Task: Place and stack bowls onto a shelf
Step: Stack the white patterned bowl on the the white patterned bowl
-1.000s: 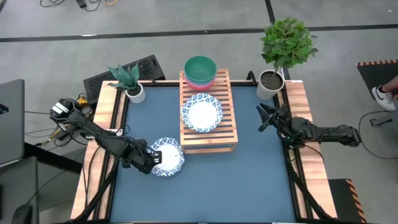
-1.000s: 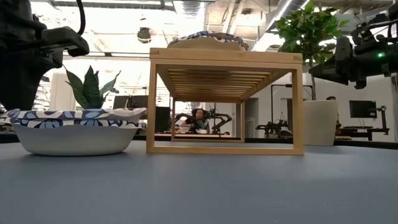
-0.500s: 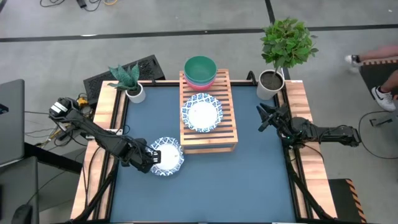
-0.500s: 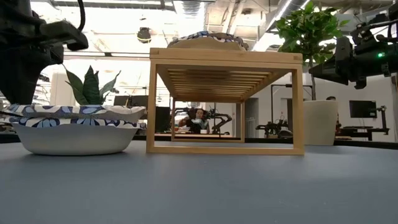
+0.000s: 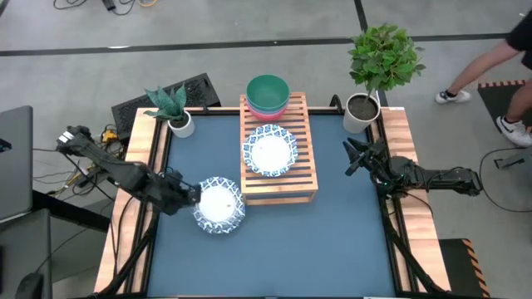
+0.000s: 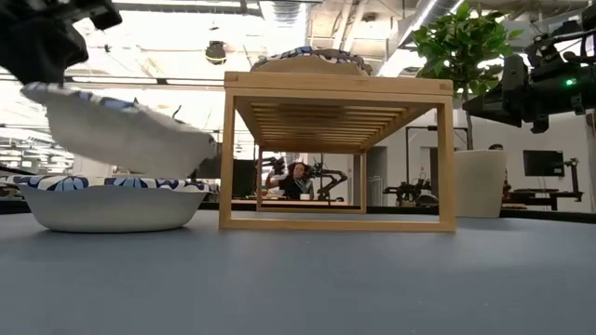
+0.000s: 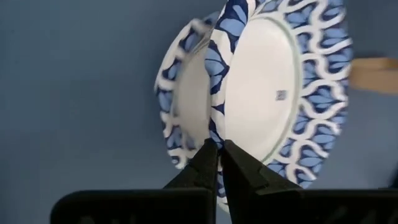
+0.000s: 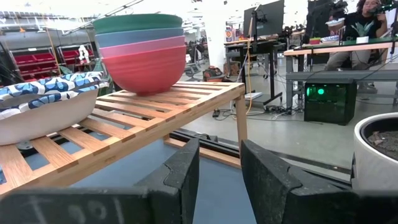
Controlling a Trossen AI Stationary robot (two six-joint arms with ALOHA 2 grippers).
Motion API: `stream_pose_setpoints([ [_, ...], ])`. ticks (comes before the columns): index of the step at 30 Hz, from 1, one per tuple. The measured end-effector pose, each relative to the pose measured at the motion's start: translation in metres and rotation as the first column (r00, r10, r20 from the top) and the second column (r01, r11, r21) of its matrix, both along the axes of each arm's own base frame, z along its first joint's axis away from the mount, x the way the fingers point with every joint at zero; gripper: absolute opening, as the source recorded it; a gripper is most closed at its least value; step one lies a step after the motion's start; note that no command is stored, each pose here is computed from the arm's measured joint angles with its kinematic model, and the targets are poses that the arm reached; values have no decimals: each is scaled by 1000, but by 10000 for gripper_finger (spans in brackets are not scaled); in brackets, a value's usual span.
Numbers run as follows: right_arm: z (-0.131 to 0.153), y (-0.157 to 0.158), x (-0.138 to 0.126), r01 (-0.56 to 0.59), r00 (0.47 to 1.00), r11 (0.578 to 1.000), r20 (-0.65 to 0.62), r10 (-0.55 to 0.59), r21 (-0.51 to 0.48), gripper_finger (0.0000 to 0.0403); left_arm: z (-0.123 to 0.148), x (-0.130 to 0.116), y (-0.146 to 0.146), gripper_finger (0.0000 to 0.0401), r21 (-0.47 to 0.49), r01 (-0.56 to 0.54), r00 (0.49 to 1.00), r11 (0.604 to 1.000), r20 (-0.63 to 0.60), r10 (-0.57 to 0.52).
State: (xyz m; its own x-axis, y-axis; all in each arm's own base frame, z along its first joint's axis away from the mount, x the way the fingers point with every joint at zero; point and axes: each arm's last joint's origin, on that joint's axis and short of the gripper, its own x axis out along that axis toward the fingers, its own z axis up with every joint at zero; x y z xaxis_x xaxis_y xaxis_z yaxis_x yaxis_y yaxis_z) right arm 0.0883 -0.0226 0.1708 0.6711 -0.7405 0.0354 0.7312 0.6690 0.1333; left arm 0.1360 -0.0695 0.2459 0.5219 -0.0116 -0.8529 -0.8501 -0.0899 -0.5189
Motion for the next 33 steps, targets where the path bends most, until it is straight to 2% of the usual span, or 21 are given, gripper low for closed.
stream_pose_setpoints([
  [11,0,0,0,0,1000,1000,0,0,0,143,27,-34,24,0,34,-45,967,998,251,35],
  [21,0,-1,0,6,1000,1000,2,-6,0,143,27,-66,43,0,68,-63,973,996,225,47],
  [24,0,-2,-1,22,1000,1000,2,-22,0,143,28,-73,50,0,107,-108,961,988,266,77],
  [28,0,-4,-1,47,999,999,4,-47,1,143,37,-81,59,0,217,-194,920,957,378,101],
  [33,0,-6,-2,71,997,997,12,-71,8,143,64,-88,69,0,378,-338,852,862,512,110],
])
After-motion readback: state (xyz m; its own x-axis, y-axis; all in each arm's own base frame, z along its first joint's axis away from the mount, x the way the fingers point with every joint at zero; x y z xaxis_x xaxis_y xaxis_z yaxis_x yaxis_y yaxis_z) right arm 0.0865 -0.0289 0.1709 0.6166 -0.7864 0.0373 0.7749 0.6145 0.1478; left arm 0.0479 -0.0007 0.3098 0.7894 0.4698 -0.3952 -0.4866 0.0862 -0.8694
